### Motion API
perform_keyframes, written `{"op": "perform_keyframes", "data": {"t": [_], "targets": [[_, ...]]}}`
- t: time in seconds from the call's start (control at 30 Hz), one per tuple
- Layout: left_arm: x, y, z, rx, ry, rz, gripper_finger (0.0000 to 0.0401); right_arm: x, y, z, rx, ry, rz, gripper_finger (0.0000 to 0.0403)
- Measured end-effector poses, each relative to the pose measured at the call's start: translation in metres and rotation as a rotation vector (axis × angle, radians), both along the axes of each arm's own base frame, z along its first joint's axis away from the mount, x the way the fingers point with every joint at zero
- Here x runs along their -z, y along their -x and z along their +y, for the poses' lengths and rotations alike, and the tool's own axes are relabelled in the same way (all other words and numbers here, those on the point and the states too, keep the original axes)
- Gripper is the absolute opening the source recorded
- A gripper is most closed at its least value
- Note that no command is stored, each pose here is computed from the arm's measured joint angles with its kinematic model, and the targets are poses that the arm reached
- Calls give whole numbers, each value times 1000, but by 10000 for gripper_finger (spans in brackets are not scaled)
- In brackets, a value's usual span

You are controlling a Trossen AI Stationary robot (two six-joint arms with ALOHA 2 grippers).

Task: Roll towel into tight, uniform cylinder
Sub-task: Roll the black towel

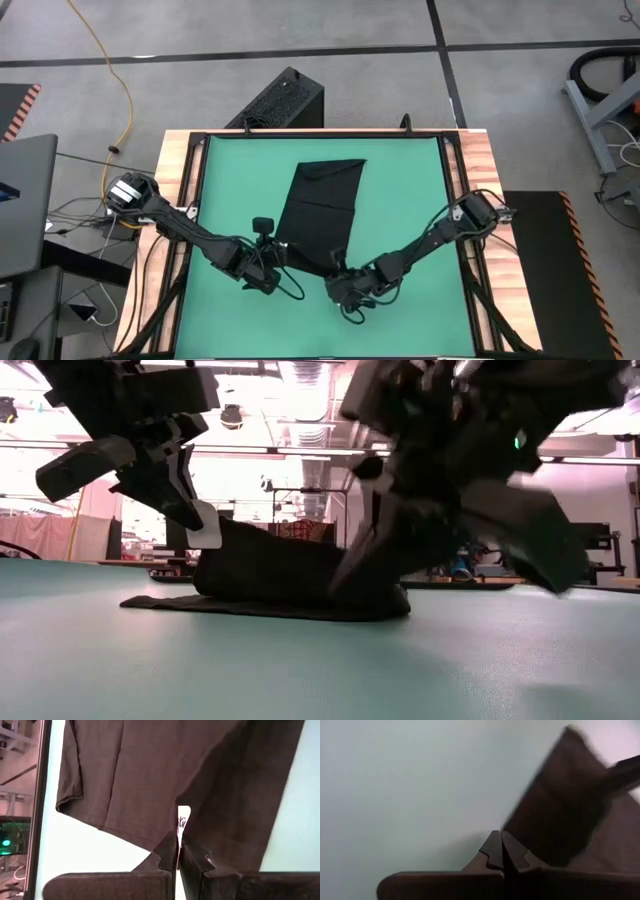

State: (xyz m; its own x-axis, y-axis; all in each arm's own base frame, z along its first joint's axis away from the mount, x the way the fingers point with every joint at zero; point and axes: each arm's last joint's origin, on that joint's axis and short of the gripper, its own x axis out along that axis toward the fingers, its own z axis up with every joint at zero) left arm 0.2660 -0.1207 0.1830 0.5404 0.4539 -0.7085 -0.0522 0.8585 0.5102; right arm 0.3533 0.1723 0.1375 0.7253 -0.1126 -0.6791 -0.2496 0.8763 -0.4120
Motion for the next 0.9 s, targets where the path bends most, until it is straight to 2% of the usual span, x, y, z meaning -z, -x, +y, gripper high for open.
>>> {"op": "perform_keyframes", "data": {"t": [0.9], "targets": [[0, 1, 0, -9, 3, 4, 0, 5, 8, -4, 52, -63, 113, 4]]}}
